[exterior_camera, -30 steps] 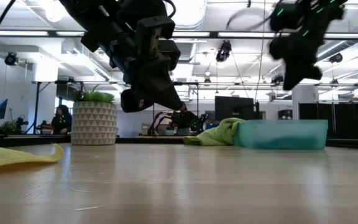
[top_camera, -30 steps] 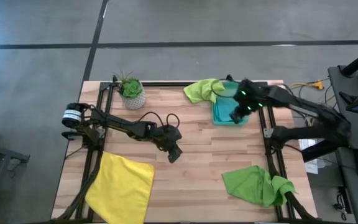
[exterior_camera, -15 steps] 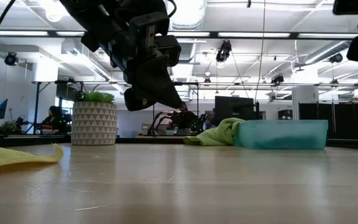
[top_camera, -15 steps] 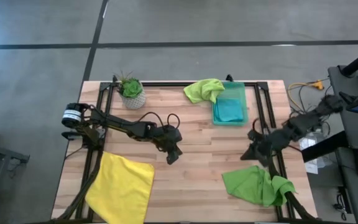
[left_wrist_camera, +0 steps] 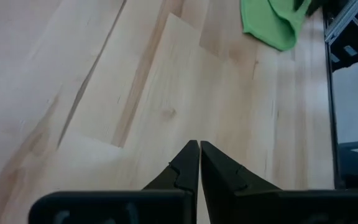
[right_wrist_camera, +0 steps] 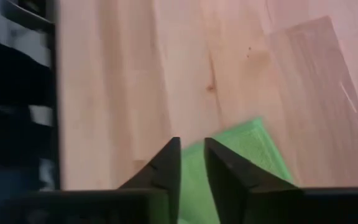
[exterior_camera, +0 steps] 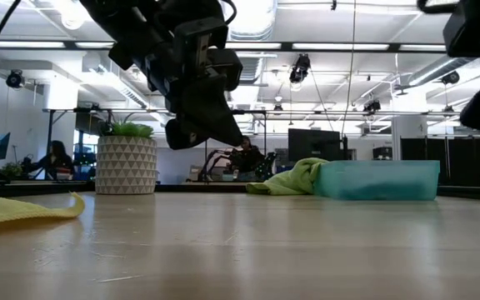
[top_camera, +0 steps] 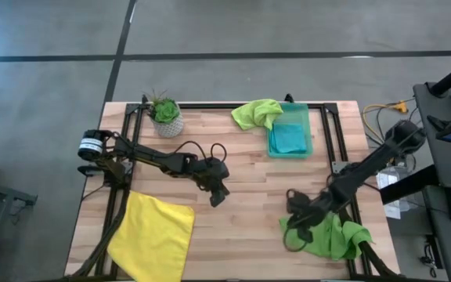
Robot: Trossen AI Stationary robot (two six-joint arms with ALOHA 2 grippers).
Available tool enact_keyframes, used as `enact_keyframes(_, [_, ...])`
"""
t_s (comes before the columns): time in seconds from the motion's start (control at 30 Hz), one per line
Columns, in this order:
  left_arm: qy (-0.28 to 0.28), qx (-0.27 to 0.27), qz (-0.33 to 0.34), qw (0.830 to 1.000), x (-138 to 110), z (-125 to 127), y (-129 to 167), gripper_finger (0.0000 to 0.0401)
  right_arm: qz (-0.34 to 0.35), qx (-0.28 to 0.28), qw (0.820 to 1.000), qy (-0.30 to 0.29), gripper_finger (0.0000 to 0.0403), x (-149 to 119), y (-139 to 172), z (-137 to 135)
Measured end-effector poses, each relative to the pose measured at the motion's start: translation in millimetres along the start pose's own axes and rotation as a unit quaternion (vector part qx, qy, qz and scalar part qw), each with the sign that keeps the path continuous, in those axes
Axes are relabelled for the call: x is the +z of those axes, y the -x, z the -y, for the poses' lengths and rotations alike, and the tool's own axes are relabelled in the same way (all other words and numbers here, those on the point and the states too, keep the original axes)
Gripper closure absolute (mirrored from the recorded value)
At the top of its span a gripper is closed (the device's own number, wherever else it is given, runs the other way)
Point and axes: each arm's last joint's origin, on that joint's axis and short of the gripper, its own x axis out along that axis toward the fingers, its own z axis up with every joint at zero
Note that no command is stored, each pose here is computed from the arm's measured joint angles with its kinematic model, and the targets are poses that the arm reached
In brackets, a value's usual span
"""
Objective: Fold microfiber towels
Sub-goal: Fold the green towel
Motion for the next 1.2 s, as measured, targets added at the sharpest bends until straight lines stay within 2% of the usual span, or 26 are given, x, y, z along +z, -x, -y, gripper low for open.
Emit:
enact_keyframes(0.17, [0.013, -0.003, -0.004, 1.0, -2, 2, -1, 0.0401, -0.02, -0.032, 0.998, 0.046, 0.0274, 7, -20, -2])
enact_keyframes(0.3, [0.009, -0.007, -0.007, 1.0, -4, 6, -1, 0.0401, -0.03, -0.054, 0.996, 0.071, 0.0255, 12, -30, 0])
enact_keyframes(0.47, [0.014, -0.013, -0.013, 1.0, -7, 9, -2, 0.0401, -0.046, -0.106, 0.99, 0.084, 0.0258, 15, -30, 5])
enact_keyframes(0.77, [0.011, -0.019, -0.019, 1.0, -10, 13, -3, 0.0401, -0.087, -0.135, 0.979, 0.125, 0.0263, 8, -31, 15])
enact_keyframes(1.0, [0.01, -0.023, -0.017, 1.0, -8, 14, -3, 0.0401, -0.125, -0.118, 0.979, 0.113, 0.025, 10, -40, 22])
enact_keyframes(1.2, [0.011, -0.034, -0.026, 0.999, -9, 14, -3, 0.0401, -0.127, -0.111, 0.979, 0.113, 0.0261, 11, -43, 21])
